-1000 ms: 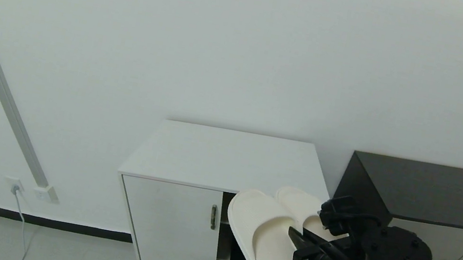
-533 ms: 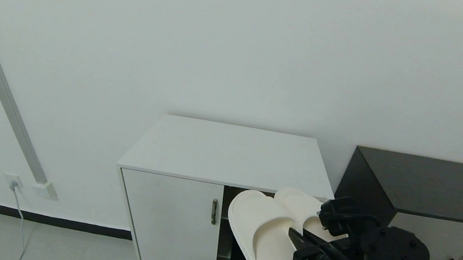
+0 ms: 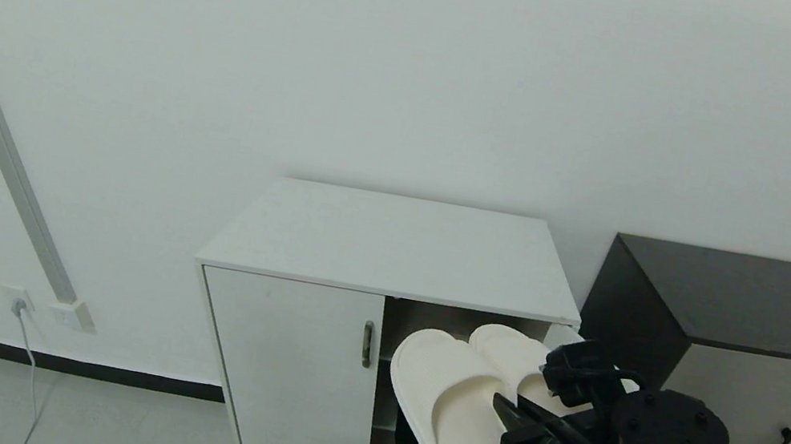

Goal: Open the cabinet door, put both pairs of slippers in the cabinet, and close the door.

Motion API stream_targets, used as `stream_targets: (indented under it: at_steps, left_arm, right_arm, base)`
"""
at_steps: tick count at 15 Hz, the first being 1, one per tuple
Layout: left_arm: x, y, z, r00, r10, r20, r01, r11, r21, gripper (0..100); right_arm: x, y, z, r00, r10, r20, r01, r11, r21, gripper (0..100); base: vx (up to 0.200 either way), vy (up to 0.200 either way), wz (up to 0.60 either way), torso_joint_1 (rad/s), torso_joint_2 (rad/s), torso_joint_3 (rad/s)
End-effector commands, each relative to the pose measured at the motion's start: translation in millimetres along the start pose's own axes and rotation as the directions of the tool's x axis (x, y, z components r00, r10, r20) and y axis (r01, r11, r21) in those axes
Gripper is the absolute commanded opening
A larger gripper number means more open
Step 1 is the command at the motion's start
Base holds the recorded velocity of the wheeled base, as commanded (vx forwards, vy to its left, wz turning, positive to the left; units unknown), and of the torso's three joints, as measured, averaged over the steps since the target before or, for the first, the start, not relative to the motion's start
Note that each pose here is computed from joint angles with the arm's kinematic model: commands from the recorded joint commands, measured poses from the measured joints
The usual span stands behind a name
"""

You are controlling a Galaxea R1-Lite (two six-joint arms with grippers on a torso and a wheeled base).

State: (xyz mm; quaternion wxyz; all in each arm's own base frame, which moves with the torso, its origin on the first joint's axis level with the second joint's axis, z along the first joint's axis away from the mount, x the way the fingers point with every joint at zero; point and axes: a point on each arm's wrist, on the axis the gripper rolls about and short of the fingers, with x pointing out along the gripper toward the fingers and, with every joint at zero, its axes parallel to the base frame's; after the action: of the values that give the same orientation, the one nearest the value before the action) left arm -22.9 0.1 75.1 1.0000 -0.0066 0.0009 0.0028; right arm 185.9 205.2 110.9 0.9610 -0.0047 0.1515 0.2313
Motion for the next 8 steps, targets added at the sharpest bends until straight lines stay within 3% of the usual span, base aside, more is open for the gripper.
stream_targets:
  at_steps: [1, 8]
  left_arm:
    - [0.1, 0.0, 0.0, 1.000, 0.001, -0.001, -0.001, 1.000, -0.001, 0]
    - [0.1, 0.0, 0.0, 1.000, 0.001, -0.001, -0.001, 1.000, -0.001, 0]
  right_arm:
    - [1.5, 0.3, -1.8, 1.000, -0.002, -0.007, 0.002, 1.000, -0.003, 0]
    - [2.8, 0.5, -3.6, 1.000, -0.004, -0.014, 0.004, 1.000, -0.006, 0]
  base:
    - [0.000, 0.000, 0.00, -0.168, 0.39, 0.212]
    - [0.000, 0.000, 0.00, -0.208, 0.49, 0.279]
